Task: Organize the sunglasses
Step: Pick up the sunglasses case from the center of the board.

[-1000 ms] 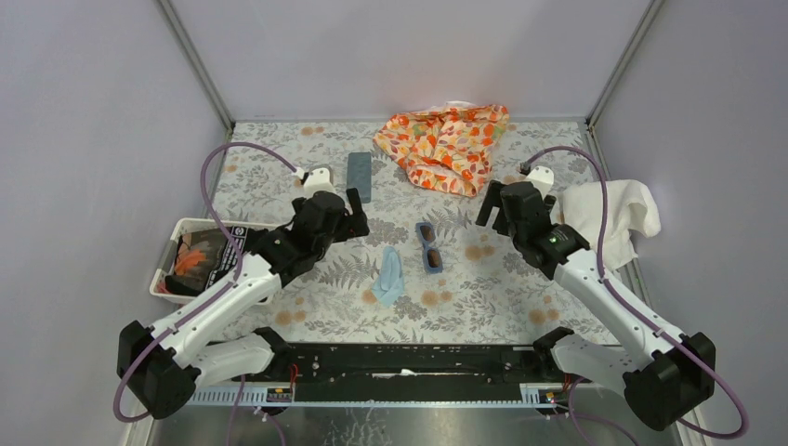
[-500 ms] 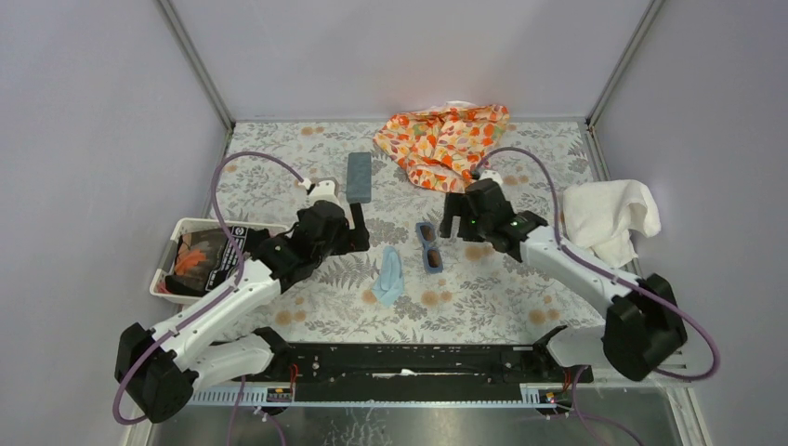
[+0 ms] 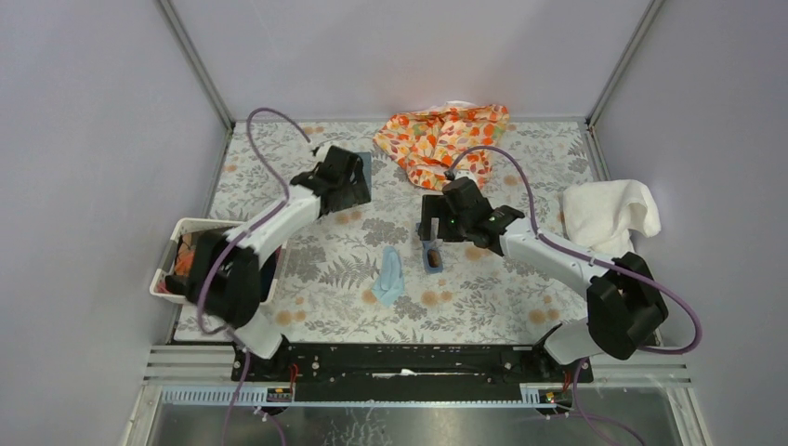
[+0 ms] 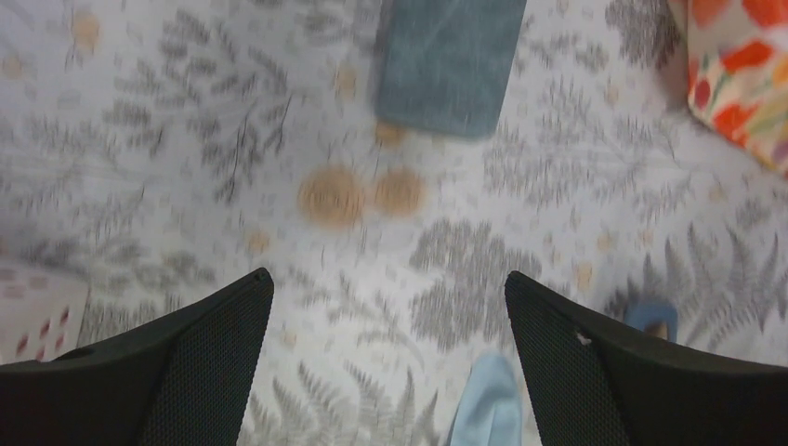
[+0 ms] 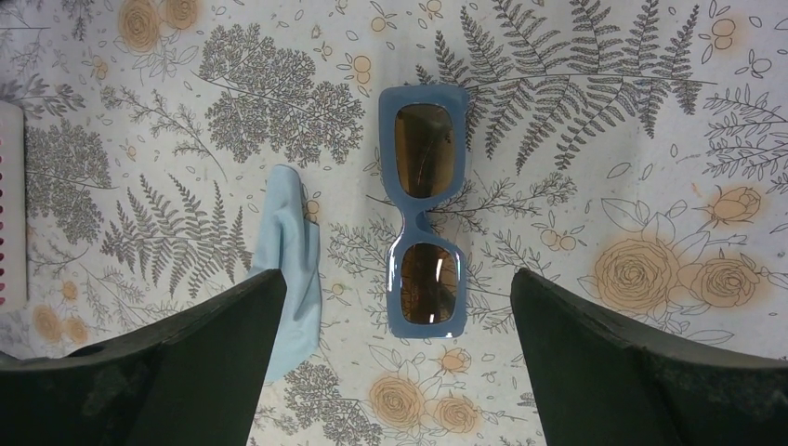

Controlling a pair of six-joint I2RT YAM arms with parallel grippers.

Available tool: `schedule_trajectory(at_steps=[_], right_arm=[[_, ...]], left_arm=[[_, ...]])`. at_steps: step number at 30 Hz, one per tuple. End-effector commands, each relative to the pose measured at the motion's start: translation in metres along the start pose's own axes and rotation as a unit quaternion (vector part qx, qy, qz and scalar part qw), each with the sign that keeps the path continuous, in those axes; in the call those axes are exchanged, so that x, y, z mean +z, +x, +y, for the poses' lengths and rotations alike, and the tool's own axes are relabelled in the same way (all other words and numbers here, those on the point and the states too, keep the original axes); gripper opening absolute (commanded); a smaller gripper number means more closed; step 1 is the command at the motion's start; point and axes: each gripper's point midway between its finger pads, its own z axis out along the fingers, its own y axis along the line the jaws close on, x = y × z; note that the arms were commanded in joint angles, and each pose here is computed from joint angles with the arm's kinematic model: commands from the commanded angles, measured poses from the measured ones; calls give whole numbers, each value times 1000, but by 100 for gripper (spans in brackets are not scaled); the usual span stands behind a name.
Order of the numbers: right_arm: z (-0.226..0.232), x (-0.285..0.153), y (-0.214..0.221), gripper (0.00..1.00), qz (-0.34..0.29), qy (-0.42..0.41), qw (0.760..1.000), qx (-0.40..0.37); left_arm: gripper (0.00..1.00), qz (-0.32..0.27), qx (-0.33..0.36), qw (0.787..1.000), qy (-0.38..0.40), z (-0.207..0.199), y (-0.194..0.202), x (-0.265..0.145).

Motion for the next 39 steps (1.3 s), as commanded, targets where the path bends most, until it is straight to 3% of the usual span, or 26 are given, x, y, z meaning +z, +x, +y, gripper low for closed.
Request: schedule_trajectory(at_steps=[1, 7, 18, 21, 23, 28, 33, 39], right_arm=[[8, -18, -10, 100, -23, -18, 1000, 10], [0, -33, 0, 100, -24, -17, 999, 32], [-10, -47, 6, 100, -33, -9, 998, 51], [-10, -49, 6, 100, -33, -7, 998, 51], [-10, -48, 7, 100, -30, -7, 998, 51], [-10, -48, 9, 100, -25, -8, 998, 54], [-8, -48, 9, 100, -24, -12, 998, 57], [0, -41, 18, 100, -11, -35, 997, 64]], left_arm=[[99, 27, 63, 997, -22, -12, -24, 41], [99, 32, 107, 993, -50, -22, -45, 89], [98, 80, 100, 991, -24, -10, -44, 147], [91, 84, 105, 991, -14, -13, -42, 152], [75, 87, 106, 991, 0, -17, -41, 152], [40, 83, 96, 992, 27, -25, -42, 137], [37, 93, 63, 989, 99, -42, -36, 92], [36, 131, 25, 959, 252, -66, 4, 25]])
